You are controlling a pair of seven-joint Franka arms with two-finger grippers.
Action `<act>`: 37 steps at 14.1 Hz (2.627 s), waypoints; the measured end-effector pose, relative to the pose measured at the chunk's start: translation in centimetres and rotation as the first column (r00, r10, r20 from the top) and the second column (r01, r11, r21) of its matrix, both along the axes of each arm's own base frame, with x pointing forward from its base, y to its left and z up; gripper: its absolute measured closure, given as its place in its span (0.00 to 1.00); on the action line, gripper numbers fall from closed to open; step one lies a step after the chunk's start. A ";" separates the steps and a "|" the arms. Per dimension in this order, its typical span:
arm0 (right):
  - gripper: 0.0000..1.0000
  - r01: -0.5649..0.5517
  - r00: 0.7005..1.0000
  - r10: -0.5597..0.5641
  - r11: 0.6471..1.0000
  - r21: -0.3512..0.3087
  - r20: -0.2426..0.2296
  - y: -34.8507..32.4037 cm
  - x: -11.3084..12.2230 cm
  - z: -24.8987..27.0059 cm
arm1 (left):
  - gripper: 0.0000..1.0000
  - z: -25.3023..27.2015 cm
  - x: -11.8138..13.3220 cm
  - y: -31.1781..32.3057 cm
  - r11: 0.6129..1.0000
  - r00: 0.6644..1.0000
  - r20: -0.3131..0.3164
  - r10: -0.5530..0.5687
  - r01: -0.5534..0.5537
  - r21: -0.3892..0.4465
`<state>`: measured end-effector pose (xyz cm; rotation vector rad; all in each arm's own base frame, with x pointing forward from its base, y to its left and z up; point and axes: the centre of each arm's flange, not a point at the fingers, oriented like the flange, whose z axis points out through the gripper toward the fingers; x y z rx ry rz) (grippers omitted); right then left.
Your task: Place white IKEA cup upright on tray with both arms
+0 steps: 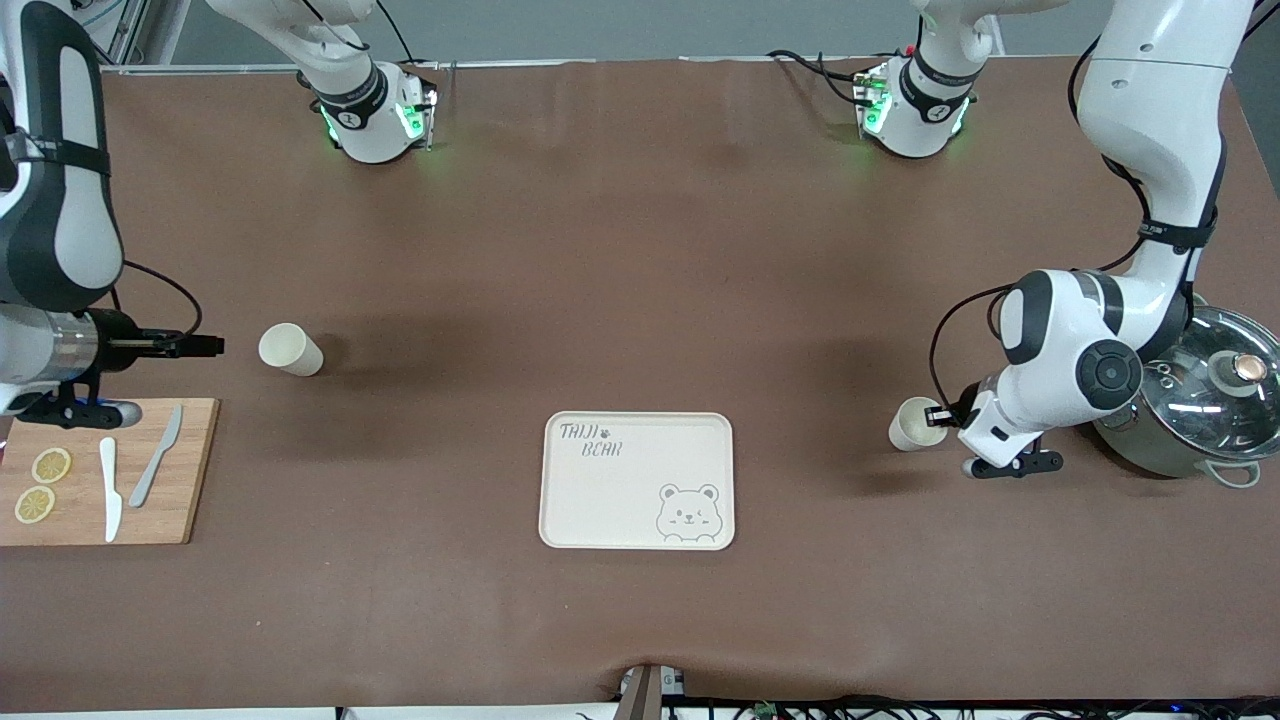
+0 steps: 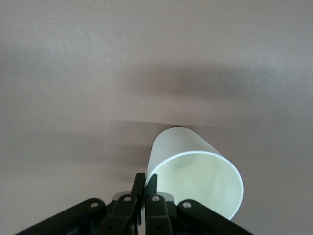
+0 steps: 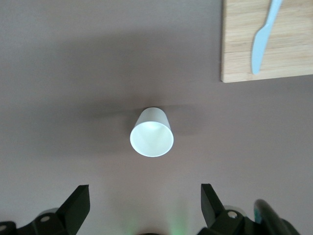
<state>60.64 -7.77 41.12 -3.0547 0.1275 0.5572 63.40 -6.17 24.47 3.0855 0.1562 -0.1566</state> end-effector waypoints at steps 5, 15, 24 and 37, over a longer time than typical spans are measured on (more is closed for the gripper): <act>0.00 -0.002 0.996 0.002 1.000 0.006 -0.087 -0.5 -1.2 -4.9 | 0.96 2.1 1.2 -2.4 0.999 0.999 0.031 -0.034 0.034 -0.007; 0.00 -0.002 1.000 0.002 1.000 0.007 0.001 -3.8 -4.4 -13.9 | 0.96 9.5 1.6 -15.4 1.000 0.999 0.036 0.022 -0.022 -0.002; 0.44 -0.005 1.000 0.005 1.000 0.007 0.005 -3.4 -7.4 -18.4 | 0.96 7.0 1.6 -27.7 0.968 0.970 0.005 0.242 -0.241 -0.064; 0.97 -0.035 0.998 0.036 0.999 0.034 -0.049 -1.1 -5.8 -12.1 | 0.96 0.3 1.2 -32.1 0.957 0.960 -0.013 0.280 -0.280 -0.070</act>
